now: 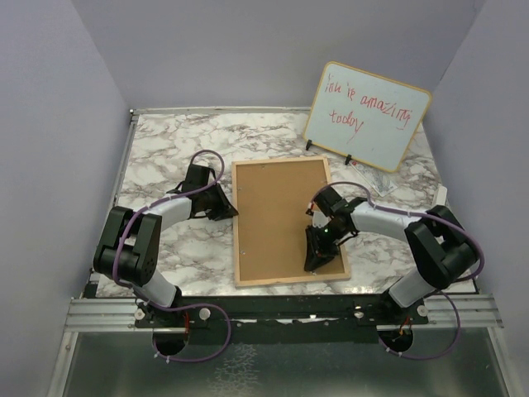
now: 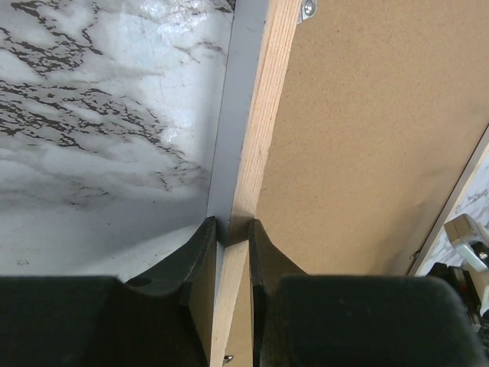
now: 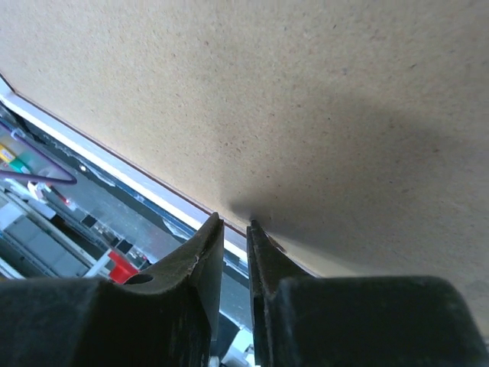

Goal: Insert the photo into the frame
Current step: Install the photo frame at the center of the board, then adjust the photo frame at the center of the board.

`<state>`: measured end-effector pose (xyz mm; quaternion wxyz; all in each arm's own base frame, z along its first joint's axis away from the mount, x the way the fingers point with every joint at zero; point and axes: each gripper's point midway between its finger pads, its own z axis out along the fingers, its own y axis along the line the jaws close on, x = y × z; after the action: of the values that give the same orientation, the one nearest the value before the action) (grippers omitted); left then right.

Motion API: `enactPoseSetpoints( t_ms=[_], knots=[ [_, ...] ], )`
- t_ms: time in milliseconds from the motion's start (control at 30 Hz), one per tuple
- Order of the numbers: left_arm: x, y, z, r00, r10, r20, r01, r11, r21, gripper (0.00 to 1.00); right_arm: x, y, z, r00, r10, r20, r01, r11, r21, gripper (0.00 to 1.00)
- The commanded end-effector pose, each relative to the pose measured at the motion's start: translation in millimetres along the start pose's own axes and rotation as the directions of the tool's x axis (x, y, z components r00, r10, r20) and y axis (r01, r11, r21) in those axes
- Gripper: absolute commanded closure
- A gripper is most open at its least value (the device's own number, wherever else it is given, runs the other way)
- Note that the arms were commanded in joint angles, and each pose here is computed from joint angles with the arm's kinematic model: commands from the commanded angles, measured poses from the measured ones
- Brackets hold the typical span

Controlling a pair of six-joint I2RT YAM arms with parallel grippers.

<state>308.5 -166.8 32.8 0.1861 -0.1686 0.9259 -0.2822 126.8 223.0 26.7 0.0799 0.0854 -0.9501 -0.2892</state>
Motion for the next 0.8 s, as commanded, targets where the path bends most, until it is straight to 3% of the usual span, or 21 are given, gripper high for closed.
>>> enactPoseSetpoints(
  t_ms=[0, 133, 267, 367, 567, 767],
  knots=[
    [-5.0, 18.4, 1.7, 1.000, 0.002, 0.031, 0.002, 0.993, -0.116, 1.00, -29.2, 7.2, -18.2, 0.990, -0.020, 0.140, 0.010, 0.997, 0.073, 0.76],
    [-22.6, 9.9, -11.0, 0.996, 0.066, 0.065, -0.056, 0.988, -0.142, 0.94, -65.4, 2.9, -53.2, 0.943, -0.029, 0.333, -0.047, 0.975, 0.219, 0.67],
    [-35.1, 2.3, -29.6, 0.987, 0.128, 0.100, -0.111, 0.980, -0.165, 0.81, -89.3, -23.5, -101.8, 0.847, 0.025, 0.530, -0.255, 0.895, 0.366, 0.50],
    [-37.5, 1.6, -40.1, 0.982, 0.153, 0.115, -0.130, 0.975, -0.181, 0.72, -90.2, -50.5, -127.1, 0.781, 0.089, 0.618, -0.410, 0.820, 0.400, 0.41],
    [-31.0, 5.8, -52.6, 0.980, 0.153, 0.127, -0.127, 0.973, -0.194, 0.55, -70.5, -90.5, -121.1, 0.772, 0.206, 0.602, -0.527, 0.737, 0.424, 0.23],
    [-22.1, 9.2, -60.1, 0.983, 0.134, 0.129, -0.108, 0.975, -0.192, 0.40, -60.5, -80.5, -89.2, 0.824, 0.251, 0.509, -0.463, 0.816, 0.347, 0.21]
  ],
)
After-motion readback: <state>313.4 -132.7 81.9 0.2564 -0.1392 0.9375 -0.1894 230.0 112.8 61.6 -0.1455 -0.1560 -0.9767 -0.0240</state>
